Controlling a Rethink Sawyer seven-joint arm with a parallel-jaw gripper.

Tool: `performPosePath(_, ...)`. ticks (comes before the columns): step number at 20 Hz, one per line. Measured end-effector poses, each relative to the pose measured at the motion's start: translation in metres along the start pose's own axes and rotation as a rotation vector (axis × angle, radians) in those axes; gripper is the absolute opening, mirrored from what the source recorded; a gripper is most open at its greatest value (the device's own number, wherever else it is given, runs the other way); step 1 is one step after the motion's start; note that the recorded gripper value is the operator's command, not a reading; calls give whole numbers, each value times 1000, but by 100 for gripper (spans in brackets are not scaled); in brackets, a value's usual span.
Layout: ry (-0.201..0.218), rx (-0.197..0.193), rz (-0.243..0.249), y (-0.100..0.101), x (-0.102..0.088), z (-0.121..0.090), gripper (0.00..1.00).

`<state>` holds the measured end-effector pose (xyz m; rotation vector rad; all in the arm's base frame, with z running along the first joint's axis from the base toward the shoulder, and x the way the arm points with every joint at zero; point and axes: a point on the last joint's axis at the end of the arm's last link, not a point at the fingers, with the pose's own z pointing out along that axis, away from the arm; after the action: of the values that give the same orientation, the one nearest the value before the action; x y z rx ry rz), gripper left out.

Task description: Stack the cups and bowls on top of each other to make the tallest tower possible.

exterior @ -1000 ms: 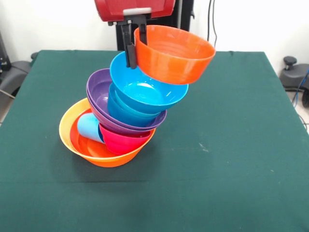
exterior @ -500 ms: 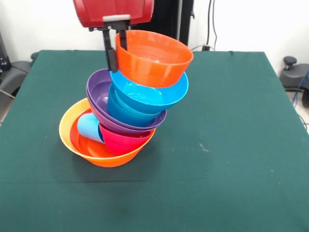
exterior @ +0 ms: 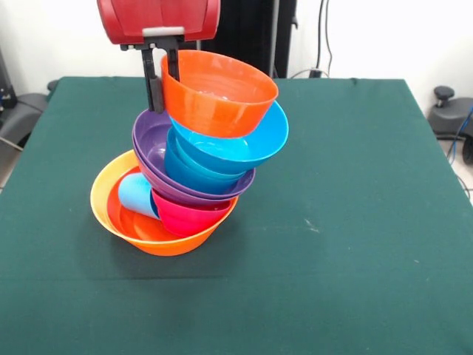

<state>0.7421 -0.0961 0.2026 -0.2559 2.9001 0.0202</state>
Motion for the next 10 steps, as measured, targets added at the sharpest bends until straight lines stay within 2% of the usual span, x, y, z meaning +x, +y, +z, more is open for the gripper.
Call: performPosePath(10,12,11,-23,2,7,5,0)
